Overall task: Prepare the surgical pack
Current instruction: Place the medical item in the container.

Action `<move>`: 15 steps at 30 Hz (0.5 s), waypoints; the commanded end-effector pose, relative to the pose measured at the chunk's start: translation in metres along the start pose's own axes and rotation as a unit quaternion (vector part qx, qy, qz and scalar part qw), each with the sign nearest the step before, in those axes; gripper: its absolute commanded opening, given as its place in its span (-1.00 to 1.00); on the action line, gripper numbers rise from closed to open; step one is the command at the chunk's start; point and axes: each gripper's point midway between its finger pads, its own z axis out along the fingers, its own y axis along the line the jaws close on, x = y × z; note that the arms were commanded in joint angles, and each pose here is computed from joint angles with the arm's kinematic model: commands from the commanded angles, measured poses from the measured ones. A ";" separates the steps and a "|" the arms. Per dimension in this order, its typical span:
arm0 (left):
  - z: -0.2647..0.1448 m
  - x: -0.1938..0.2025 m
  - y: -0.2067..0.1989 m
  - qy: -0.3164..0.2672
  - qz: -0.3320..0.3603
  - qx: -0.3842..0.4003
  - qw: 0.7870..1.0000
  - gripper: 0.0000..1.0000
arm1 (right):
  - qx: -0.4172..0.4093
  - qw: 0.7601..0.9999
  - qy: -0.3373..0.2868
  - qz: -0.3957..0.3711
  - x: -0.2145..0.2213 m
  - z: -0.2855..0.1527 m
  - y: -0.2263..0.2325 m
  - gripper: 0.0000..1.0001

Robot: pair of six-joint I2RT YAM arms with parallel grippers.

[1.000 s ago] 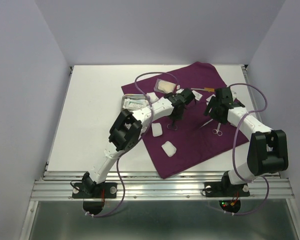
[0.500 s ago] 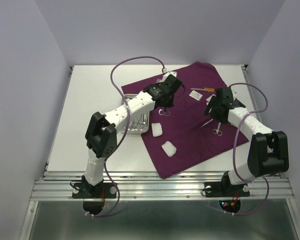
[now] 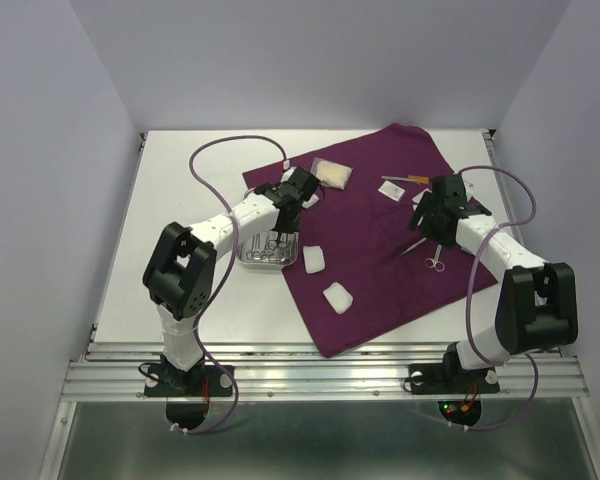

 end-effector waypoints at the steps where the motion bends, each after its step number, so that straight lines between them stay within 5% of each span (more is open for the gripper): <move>1: -0.011 -0.018 0.014 -0.036 -0.010 0.004 0.999 -0.69 | -0.007 1.000 -0.008 -0.005 -0.005 -0.001 0.004 0.54; 5: -0.003 -0.011 0.012 -0.020 -0.003 0.002 1.000 -0.11 | -0.011 1.000 -0.005 -0.001 -0.005 0.000 0.006 0.54; 15: -0.032 -0.041 0.014 -0.056 -0.028 0.014 0.998 -0.07 | -0.011 1.000 0.010 0.001 0.005 0.010 0.007 0.53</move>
